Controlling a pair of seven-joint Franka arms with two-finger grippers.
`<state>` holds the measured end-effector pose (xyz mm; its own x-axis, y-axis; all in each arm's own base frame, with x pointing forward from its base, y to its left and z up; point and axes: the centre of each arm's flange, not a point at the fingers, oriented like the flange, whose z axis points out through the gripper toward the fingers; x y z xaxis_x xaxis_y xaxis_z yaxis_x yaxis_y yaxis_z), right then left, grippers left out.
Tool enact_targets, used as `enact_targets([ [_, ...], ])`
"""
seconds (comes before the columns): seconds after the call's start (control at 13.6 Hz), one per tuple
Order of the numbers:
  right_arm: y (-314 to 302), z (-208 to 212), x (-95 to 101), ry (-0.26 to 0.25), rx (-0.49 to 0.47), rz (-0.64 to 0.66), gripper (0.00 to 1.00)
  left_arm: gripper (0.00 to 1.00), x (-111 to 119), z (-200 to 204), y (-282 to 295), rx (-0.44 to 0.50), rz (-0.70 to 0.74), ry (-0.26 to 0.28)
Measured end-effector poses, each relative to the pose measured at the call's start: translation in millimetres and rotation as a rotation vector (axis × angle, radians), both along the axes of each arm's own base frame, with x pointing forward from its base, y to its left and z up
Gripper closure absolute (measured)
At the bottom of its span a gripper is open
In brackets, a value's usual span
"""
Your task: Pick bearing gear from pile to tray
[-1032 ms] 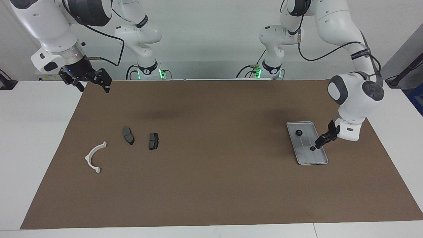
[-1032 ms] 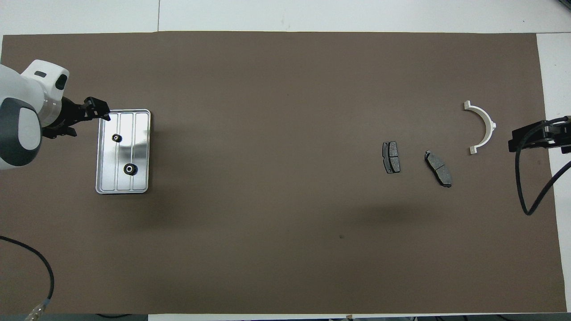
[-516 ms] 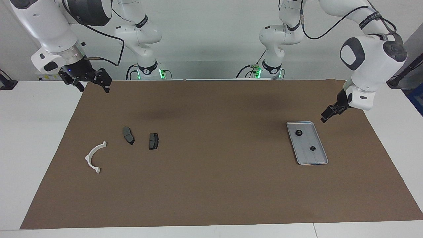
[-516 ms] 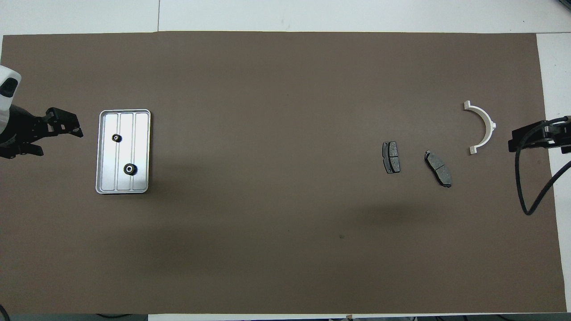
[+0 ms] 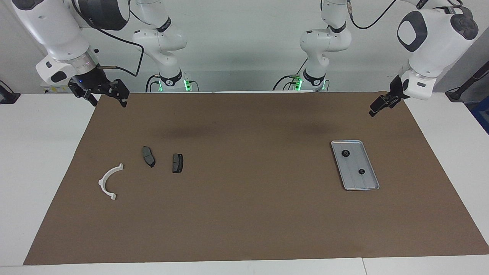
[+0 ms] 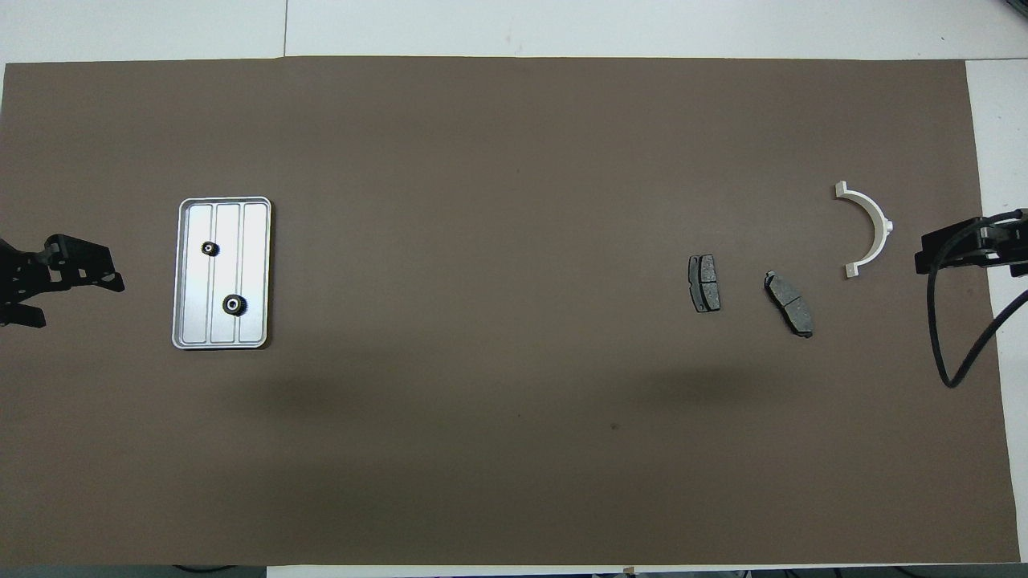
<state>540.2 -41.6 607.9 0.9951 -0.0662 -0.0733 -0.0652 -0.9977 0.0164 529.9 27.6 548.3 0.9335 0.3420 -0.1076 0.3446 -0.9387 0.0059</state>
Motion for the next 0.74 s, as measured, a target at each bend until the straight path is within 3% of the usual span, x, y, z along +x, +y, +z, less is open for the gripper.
enact_targets([
  [0.74, -0.2, 0.0, 0.0, 0.000, 0.000, 0.000, 0.00, 0.00, 5.8, 0.2, -0.7, 0.003, 0.000, -0.048],
])
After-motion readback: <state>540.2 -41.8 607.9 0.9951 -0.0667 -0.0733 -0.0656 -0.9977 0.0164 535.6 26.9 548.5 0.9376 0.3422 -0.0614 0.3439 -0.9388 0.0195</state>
